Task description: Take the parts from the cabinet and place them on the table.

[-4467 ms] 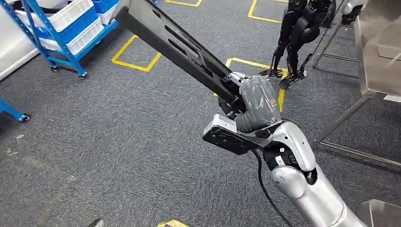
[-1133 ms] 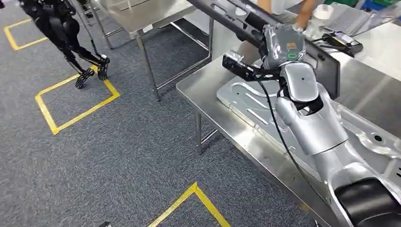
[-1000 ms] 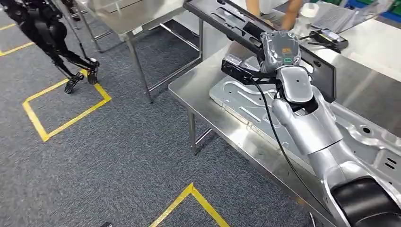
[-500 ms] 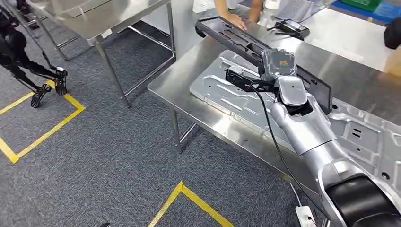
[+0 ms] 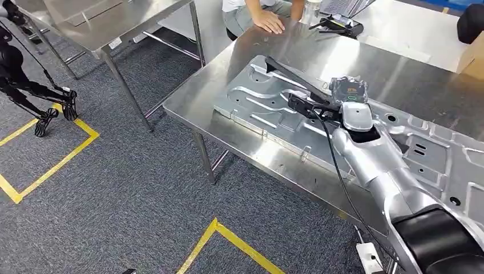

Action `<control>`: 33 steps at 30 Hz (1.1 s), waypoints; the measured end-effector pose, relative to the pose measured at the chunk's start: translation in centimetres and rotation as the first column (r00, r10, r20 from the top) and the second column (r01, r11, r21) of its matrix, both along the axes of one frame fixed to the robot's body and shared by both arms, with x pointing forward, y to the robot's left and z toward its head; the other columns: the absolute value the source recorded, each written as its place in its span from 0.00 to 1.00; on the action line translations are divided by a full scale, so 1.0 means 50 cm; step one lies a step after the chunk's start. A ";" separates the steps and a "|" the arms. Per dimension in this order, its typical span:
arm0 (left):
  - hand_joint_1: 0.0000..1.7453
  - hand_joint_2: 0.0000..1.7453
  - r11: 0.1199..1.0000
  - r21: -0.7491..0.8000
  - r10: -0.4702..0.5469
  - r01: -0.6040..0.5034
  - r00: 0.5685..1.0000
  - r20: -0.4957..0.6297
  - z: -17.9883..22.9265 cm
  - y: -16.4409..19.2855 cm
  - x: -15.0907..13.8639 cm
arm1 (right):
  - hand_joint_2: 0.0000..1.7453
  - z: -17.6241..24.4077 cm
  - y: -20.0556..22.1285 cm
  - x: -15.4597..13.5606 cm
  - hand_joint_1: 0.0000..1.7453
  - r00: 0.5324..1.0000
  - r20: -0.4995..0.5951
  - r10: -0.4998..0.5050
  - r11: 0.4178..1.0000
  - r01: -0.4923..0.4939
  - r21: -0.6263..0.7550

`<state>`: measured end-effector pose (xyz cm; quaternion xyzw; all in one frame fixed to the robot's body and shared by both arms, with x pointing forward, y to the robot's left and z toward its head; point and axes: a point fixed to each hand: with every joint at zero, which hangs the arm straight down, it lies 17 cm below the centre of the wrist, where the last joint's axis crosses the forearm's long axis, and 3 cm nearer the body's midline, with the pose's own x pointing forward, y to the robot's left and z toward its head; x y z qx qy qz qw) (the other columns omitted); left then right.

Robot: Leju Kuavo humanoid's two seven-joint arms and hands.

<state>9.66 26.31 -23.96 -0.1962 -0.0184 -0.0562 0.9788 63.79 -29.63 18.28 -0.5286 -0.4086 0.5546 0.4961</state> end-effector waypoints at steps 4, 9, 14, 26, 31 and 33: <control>0.00 0.00 1.000 0.004 0.004 -0.004 1.000 -0.001 -0.001 -0.002 0.000 | 0.00 -0.021 0.007 -0.005 0.00 1.000 -0.027 0.004 1.000 -0.004 0.007; 0.00 0.00 1.000 0.002 0.008 -0.008 1.000 -0.001 -0.001 -0.004 0.002 | 0.00 -0.033 0.020 -0.008 0.00 0.999 -0.045 0.009 1.000 -0.009 0.013; 0.00 0.00 1.000 0.002 0.013 -0.013 1.000 -0.002 -0.001 -0.004 0.003 | 0.00 -0.041 0.032 -0.010 0.00 0.998 -0.057 0.019 1.000 -0.018 0.023; 0.00 0.00 0.999 -0.004 0.054 -0.054 0.998 0.013 0.001 -0.011 0.022 | 0.00 -0.002 0.191 -0.015 0.00 0.976 0.026 0.217 0.939 -0.216 0.267; 0.00 0.00 0.997 -0.006 0.074 -0.074 0.997 0.012 0.000 -0.013 0.022 | 0.00 0.046 0.235 -0.017 0.00 0.960 0.101 0.263 0.905 -0.281 0.319; 0.00 0.00 0.996 -0.006 0.091 -0.091 0.996 0.014 0.000 -0.015 0.027 | 0.00 0.066 0.253 -0.021 0.00 0.951 0.134 0.278 0.891 -0.308 0.333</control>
